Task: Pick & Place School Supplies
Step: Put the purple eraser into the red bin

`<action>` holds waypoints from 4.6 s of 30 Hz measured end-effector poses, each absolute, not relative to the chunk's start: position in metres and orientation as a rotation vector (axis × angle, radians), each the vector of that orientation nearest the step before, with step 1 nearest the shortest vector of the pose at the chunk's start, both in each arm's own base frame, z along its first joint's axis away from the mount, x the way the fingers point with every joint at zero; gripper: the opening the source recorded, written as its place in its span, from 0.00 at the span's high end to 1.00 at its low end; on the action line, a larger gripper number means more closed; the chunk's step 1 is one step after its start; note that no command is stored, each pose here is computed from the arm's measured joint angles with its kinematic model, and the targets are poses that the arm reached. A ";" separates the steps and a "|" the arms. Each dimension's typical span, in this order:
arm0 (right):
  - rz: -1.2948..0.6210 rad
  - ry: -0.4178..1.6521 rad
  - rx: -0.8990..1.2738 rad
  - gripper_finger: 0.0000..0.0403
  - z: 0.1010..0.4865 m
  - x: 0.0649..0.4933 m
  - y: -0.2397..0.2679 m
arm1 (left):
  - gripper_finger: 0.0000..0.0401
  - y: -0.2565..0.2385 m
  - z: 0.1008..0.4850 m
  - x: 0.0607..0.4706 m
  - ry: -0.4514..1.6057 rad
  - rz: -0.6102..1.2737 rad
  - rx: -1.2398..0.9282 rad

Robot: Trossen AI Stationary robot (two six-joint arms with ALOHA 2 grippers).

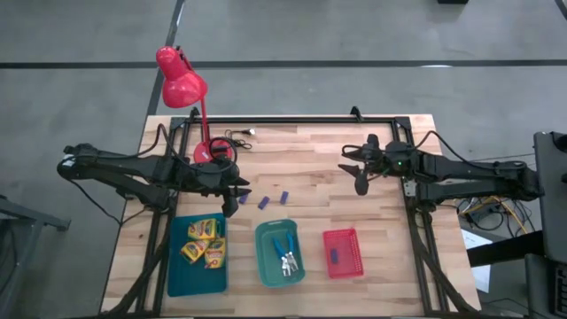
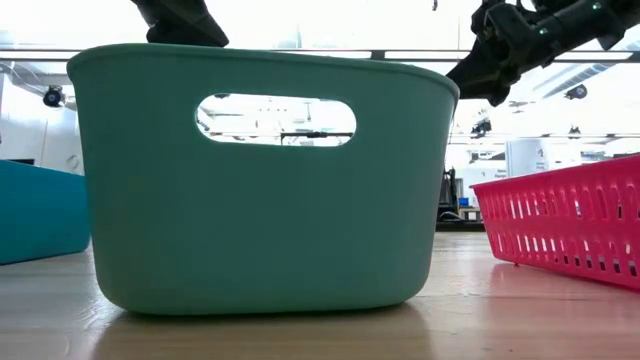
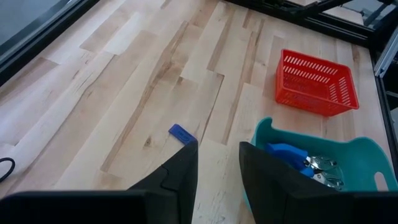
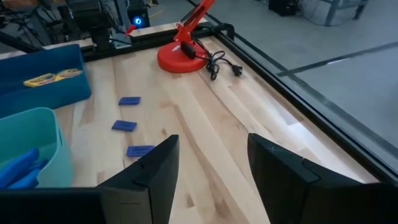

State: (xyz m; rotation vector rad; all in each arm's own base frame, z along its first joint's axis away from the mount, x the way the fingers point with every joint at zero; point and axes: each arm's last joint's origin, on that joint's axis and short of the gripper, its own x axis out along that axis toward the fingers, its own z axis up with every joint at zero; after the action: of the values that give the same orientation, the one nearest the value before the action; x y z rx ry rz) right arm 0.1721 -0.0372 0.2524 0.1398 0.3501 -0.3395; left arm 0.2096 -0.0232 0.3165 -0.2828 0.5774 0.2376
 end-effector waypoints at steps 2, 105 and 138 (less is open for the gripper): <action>-0.339 0.350 0.140 0.55 0.252 0.172 -0.037 | 0.70 -0.023 0.317 0.210 0.577 0.238 -0.283; -0.341 0.353 0.139 0.56 0.252 0.172 -0.037 | 0.62 0.033 0.198 0.265 1.111 0.840 -1.027; -0.340 0.354 0.139 0.56 0.252 0.172 -0.037 | 0.56 0.034 0.144 0.270 1.193 0.811 -0.873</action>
State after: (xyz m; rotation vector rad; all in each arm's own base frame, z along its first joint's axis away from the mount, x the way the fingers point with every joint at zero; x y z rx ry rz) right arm 0.1719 -0.0368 0.2519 0.1390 0.3544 -0.3396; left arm 0.2699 0.0337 0.1436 -0.8728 1.1930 0.8114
